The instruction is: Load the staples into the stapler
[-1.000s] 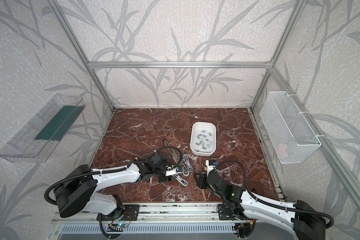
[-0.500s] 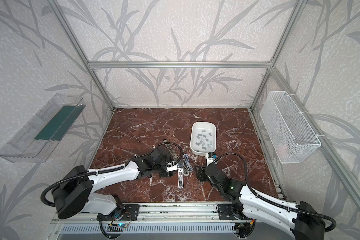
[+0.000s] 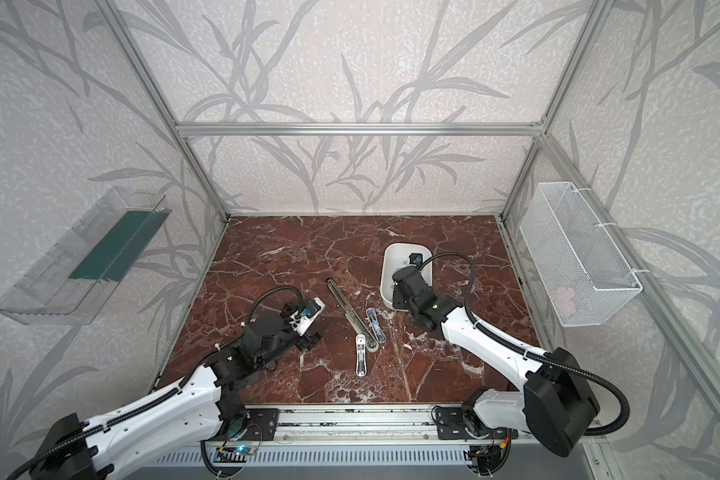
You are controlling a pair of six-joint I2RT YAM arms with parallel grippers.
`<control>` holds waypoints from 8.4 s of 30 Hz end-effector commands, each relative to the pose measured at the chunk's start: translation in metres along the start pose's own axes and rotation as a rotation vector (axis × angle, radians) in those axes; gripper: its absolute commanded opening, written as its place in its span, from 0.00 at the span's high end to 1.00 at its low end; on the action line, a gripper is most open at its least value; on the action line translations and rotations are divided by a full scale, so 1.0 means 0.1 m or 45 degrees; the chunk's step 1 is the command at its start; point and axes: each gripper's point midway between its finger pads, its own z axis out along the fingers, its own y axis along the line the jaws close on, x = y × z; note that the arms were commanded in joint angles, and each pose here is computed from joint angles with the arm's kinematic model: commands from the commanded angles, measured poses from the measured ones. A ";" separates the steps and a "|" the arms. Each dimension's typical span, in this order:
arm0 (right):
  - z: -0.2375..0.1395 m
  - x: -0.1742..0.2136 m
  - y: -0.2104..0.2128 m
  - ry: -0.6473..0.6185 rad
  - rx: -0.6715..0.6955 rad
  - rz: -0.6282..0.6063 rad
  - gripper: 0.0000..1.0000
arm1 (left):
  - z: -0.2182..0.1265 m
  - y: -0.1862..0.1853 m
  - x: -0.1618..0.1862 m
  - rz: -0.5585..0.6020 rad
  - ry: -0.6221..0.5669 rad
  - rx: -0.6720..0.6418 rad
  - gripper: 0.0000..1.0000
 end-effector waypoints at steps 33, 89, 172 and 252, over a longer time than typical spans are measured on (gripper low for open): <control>1.88 -0.29 -0.64 0.478 0.451 -0.145 0.63 | -0.02 0.97 0.91 -0.887 0.103 -0.605 0.01; 1.93 -0.08 -0.86 0.529 0.460 0.125 0.62 | 0.01 0.93 0.91 -0.881 0.114 -0.568 0.01; 1.72 0.06 -0.76 0.522 0.339 0.193 0.91 | 0.06 0.91 0.91 -0.866 0.140 -0.552 0.01; -0.24 1.31 1.21 0.029 -0.447 -0.706 1.00 | 0.20 0.77 0.97 -0.857 0.224 -0.451 0.01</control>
